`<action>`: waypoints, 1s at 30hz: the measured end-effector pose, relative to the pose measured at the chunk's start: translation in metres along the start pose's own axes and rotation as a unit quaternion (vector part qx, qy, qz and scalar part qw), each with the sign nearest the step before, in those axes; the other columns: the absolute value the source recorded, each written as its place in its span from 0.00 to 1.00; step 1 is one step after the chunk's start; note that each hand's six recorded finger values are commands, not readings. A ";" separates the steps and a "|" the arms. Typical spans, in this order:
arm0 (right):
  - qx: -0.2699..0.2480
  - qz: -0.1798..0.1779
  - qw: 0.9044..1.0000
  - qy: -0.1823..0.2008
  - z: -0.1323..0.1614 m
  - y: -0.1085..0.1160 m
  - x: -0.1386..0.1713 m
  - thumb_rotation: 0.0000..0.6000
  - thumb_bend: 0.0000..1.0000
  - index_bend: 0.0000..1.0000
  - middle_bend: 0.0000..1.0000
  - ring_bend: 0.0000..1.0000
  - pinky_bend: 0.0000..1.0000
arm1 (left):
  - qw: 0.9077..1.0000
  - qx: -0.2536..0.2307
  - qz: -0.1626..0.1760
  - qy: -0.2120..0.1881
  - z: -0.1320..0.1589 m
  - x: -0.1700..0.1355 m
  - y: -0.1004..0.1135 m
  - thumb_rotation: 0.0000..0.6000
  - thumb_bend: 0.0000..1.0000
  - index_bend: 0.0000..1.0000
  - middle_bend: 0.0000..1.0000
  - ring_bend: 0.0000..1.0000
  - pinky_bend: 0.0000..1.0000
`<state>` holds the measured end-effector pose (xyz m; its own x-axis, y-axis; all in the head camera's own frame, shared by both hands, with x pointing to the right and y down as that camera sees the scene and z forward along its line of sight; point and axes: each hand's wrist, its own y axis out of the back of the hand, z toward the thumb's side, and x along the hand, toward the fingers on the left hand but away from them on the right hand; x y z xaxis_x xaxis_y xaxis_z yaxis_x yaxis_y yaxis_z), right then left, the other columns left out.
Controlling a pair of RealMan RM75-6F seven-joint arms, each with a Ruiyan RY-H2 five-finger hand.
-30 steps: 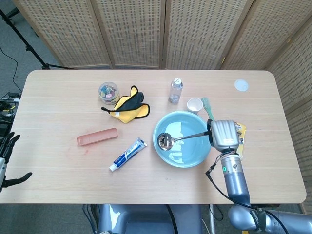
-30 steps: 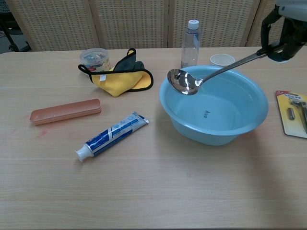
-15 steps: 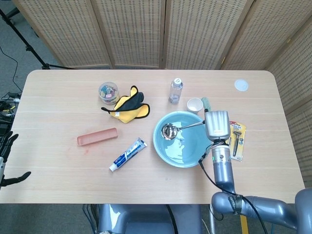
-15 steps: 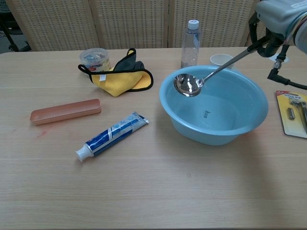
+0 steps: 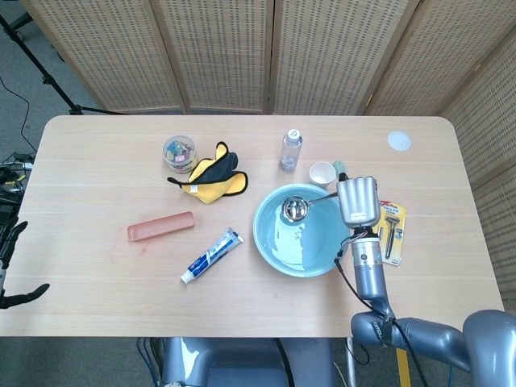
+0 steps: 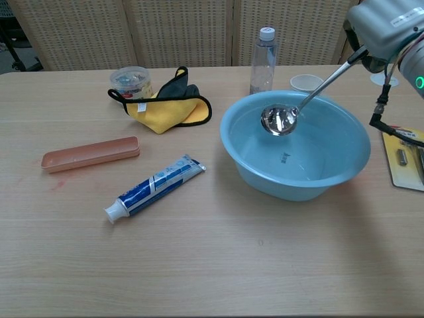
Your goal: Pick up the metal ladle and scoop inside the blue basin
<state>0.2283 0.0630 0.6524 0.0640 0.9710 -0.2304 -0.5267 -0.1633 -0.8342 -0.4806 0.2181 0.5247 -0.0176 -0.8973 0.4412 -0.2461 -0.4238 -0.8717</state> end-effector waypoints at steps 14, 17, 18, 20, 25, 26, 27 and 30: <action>0.143 -0.028 0.989 0.035 -0.006 -0.034 0.004 1.00 0.80 0.84 0.98 0.93 1.00 | 1.000 0.001 -0.002 -0.001 0.001 0.000 -0.001 1.00 0.00 0.00 0.00 0.00 0.00; 0.154 -0.025 0.987 0.039 -0.010 -0.039 0.007 1.00 0.80 0.84 0.98 0.93 1.00 | 1.000 0.003 -0.002 -0.001 0.001 0.000 -0.002 1.00 0.00 0.00 0.00 0.00 0.00; 0.156 -0.025 0.986 0.042 -0.011 -0.041 0.009 1.00 0.80 0.84 0.98 0.93 1.00 | 1.000 0.003 -0.003 -0.001 0.001 0.000 -0.002 1.00 0.00 0.00 0.00 0.00 0.00; 0.161 -0.025 0.985 0.050 -0.012 -0.043 0.014 1.00 0.80 0.84 0.98 0.93 1.00 | 1.000 0.004 -0.003 -0.001 0.002 0.000 -0.003 1.00 0.00 0.00 0.00 0.00 0.00; 0.184 -0.020 0.980 0.068 -0.012 -0.047 0.026 1.00 0.81 0.84 0.98 0.93 1.00 | 1.000 0.008 -0.005 -0.002 0.003 0.000 -0.004 1.00 0.00 0.00 0.00 0.00 0.00; 0.185 -0.017 0.980 0.071 -0.012 -0.047 0.029 1.00 0.81 0.84 0.98 0.93 1.00 | 1.000 0.010 -0.005 -0.003 0.004 0.000 -0.005 1.00 0.00 0.00 0.00 0.00 0.00; 0.184 -0.014 0.980 0.074 -0.012 -0.047 0.031 1.00 0.81 0.84 0.98 0.93 1.00 | 1.000 0.010 -0.005 -0.003 0.004 0.000 -0.005 1.00 0.00 0.00 0.00 0.00 0.00; 0.170 0.001 0.982 0.080 -0.009 -0.047 0.039 1.00 0.82 0.84 0.98 0.93 1.00 | 1.000 0.011 -0.005 -0.003 0.005 0.000 -0.006 1.00 0.00 0.00 0.00 0.00 0.00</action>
<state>0.2631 0.1072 0.6777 0.1811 0.9260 -0.3313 -0.7777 -0.0714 -0.6246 -0.4744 0.2202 0.5286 -0.0087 -0.8939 0.4482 -0.2245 -0.4350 -0.8720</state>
